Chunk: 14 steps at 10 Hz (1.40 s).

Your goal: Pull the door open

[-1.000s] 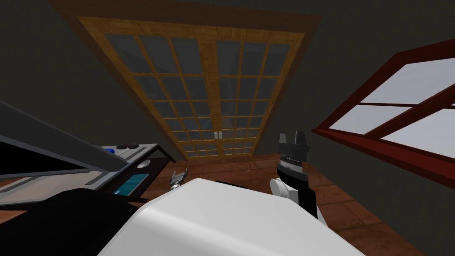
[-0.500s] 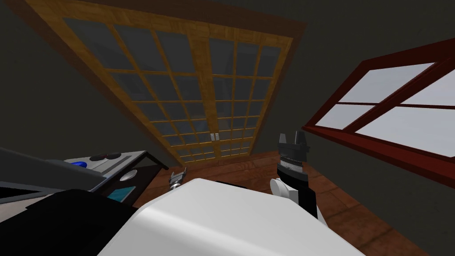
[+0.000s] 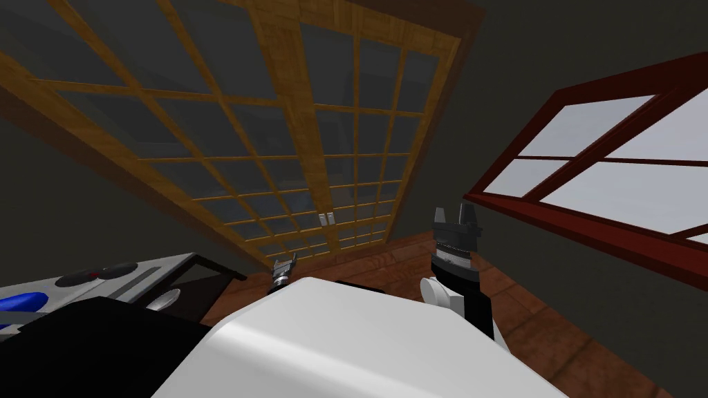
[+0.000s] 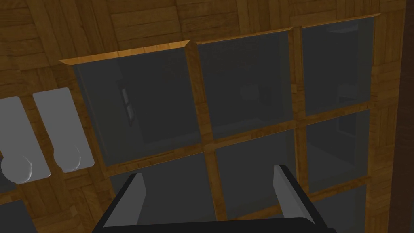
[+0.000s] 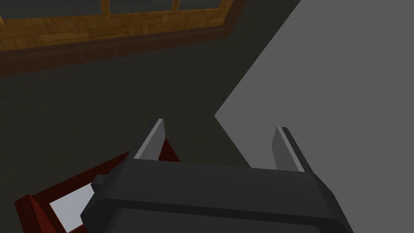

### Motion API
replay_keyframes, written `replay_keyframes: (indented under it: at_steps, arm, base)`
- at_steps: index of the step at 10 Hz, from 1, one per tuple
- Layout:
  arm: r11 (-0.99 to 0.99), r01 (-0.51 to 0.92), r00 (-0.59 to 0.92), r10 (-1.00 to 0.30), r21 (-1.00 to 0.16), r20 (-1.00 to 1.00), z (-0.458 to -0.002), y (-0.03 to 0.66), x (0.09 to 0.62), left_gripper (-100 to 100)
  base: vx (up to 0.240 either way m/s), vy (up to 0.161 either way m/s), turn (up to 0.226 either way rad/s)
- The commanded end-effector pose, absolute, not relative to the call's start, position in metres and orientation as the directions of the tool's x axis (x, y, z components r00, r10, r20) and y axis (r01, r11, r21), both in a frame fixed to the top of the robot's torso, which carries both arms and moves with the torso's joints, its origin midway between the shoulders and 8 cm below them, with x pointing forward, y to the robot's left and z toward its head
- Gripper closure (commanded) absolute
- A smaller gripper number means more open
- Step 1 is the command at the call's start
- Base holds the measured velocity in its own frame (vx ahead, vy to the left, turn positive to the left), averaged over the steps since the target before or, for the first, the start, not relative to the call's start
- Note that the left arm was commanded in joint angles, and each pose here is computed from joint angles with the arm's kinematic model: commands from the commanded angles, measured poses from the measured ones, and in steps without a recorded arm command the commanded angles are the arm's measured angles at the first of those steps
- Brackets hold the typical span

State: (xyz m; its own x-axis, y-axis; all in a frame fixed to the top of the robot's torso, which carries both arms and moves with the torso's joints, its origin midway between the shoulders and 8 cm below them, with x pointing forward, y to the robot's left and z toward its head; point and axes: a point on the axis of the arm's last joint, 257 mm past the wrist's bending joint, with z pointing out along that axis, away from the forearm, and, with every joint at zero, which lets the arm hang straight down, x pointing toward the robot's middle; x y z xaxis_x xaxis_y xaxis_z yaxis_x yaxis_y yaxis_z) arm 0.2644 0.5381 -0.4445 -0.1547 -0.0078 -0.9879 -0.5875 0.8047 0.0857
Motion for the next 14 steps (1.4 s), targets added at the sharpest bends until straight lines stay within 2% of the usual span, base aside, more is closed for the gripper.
replay_keyframes:
  at_steps: [1, 9, 10, 11, 14]
  arm:
    - [0.813, -0.578, -0.131, -0.009, 0.069, -0.991, -0.438, 0.53, 0.281, -100]
    - [0.869, -0.494, -0.005, -0.008, -0.005, -1.0, -0.401, 0.483, 0.368, -100]
    - [0.863, -0.505, -0.022, -0.011, 0.002, -1.0, -0.407, 0.488, 0.358, -100]
    - [0.863, -0.505, -0.022, -0.011, 0.002, -1.0, -0.407, 0.488, 0.358, 100]
    - [0.863, -0.505, -0.022, -0.011, 0.002, -1.0, -0.407, 0.488, 0.358, 100]
  base:
    - [0.14, 0.043, -0.128]
    - [0.201, 0.028, -0.13]
    - [0.066, -0.012, 0.051]
    - [-0.029, -0.014, -0.052]
    - [-0.016, -0.008, -0.002]
